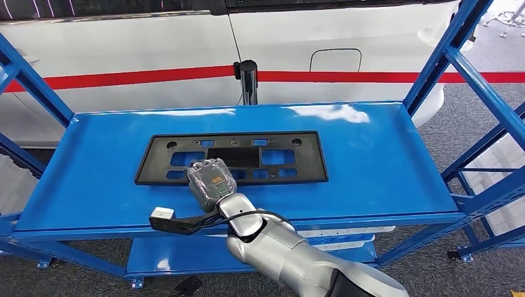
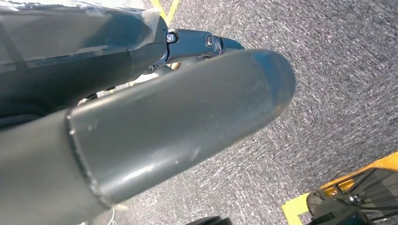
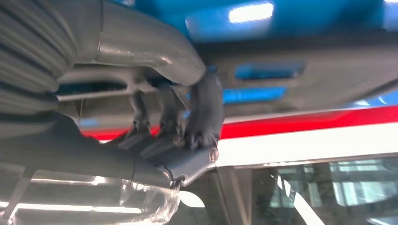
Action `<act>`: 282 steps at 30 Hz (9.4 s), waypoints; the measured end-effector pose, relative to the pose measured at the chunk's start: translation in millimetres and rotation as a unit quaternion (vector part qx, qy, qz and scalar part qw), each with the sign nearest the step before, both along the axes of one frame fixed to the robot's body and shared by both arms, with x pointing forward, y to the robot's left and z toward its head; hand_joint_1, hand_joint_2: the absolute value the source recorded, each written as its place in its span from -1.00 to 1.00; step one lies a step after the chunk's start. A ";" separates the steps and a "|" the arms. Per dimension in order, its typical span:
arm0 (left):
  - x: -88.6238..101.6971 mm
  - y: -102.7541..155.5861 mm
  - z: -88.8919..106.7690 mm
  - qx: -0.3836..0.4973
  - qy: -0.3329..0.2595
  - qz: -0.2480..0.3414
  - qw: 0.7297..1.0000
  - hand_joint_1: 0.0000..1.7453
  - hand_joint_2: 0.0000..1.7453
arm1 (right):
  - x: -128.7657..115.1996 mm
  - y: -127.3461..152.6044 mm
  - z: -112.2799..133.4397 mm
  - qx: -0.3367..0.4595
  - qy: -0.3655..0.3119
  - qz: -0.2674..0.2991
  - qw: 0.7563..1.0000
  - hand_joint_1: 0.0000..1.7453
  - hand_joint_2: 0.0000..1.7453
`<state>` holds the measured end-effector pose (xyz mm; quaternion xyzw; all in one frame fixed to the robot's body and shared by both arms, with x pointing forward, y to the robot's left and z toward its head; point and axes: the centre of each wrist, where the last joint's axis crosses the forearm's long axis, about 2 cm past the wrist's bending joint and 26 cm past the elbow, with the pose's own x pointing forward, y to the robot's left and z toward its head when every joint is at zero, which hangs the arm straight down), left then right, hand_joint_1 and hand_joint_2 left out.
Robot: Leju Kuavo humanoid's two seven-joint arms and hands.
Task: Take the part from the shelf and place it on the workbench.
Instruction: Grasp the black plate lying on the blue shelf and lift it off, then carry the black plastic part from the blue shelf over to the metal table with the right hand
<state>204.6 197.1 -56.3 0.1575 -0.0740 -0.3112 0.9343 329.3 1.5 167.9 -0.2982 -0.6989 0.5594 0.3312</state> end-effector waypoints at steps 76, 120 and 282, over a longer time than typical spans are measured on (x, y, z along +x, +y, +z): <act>-7.1 4.8 -4.2 -0.001 0.021 -0.021 1.000 -1.00 -1.00 | -26.0 4.7 93.7 0.101 -0.258 0.010 0.961 -1.00 1.00; 1.5 2.8 0.1 0.006 0.013 -0.026 1.000 -1.00 -1.00 | 42.2 -39.4 -0.2 -0.176 -0.094 -0.121 0.972 -1.00 1.00; -154.1 63.2 -51.9 -0.070 -0.136 0.566 0.811 -1.00 1.00 | -93.1 -154.1 82.6 0.509 -0.165 0.086 0.840 1.00 1.00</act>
